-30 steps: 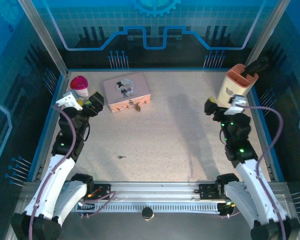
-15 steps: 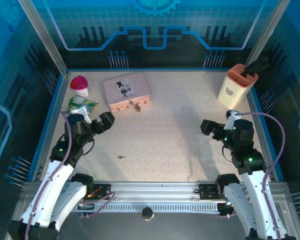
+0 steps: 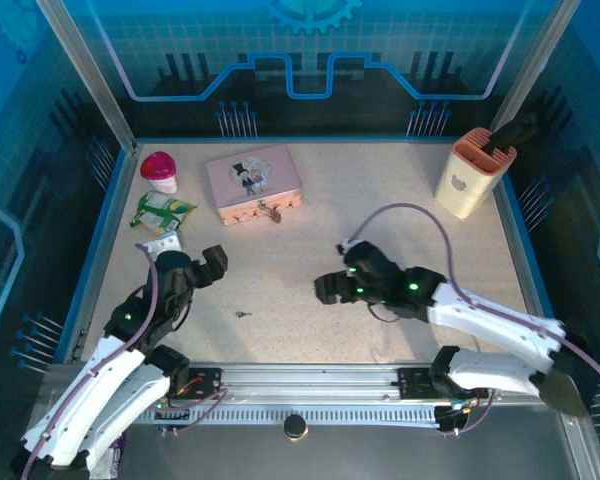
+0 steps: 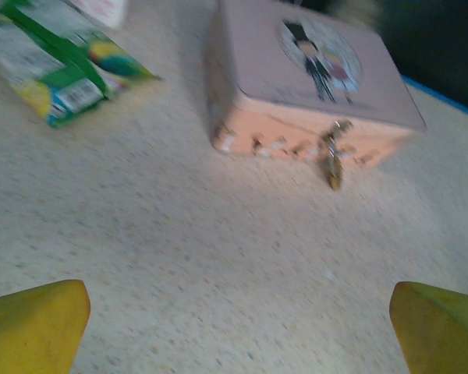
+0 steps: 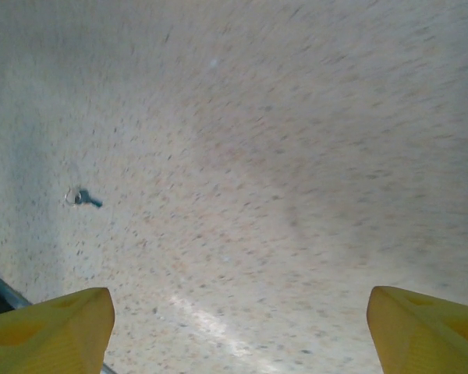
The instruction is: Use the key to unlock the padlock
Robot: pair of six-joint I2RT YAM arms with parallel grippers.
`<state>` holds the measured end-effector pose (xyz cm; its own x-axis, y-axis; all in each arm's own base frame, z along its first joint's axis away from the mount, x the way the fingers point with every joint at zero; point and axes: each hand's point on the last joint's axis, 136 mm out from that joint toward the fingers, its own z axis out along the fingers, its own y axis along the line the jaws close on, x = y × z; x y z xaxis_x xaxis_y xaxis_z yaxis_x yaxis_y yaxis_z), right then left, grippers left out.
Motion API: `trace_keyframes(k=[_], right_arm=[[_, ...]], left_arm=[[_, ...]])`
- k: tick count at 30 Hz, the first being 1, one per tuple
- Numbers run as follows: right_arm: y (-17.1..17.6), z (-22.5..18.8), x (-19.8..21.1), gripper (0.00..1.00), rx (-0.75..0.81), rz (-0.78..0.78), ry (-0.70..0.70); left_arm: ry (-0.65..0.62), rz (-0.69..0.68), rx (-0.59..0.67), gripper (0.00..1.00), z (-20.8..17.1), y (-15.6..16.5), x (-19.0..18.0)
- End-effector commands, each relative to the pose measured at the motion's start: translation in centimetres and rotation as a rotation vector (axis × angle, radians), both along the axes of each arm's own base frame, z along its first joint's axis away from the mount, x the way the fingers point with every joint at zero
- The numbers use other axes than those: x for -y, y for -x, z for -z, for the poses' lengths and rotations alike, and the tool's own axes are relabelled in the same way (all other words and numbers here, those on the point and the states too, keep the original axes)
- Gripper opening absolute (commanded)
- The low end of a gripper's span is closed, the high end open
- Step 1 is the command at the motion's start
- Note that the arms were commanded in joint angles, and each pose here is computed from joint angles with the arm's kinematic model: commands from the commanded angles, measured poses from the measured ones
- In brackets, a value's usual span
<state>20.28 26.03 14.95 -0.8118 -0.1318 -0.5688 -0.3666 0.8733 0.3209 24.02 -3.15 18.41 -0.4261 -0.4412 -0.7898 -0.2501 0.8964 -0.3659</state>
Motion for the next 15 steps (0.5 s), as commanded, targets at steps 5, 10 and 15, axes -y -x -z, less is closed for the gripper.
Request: trace_keyframes(k=[5,10,15], right_arm=[[1.0,1.1,-10.5,0.85,-0.074,-0.048,0.073],[2.1,4.1,-15.9,0.83,-0.168,-0.095,0.155],[2.3,6.6,-18.4,0.72,-0.245,-0.081,0.205]], left_arm=[[-0.124,-0.292,0.085,0.99,0.1,1.4,-5.8],[-0.121,-0.411,0.11,0.99,0.4,3.7,-8.2],[-0.063,-0.425,0.203,0.99,-0.6,4.8,-8.8]])
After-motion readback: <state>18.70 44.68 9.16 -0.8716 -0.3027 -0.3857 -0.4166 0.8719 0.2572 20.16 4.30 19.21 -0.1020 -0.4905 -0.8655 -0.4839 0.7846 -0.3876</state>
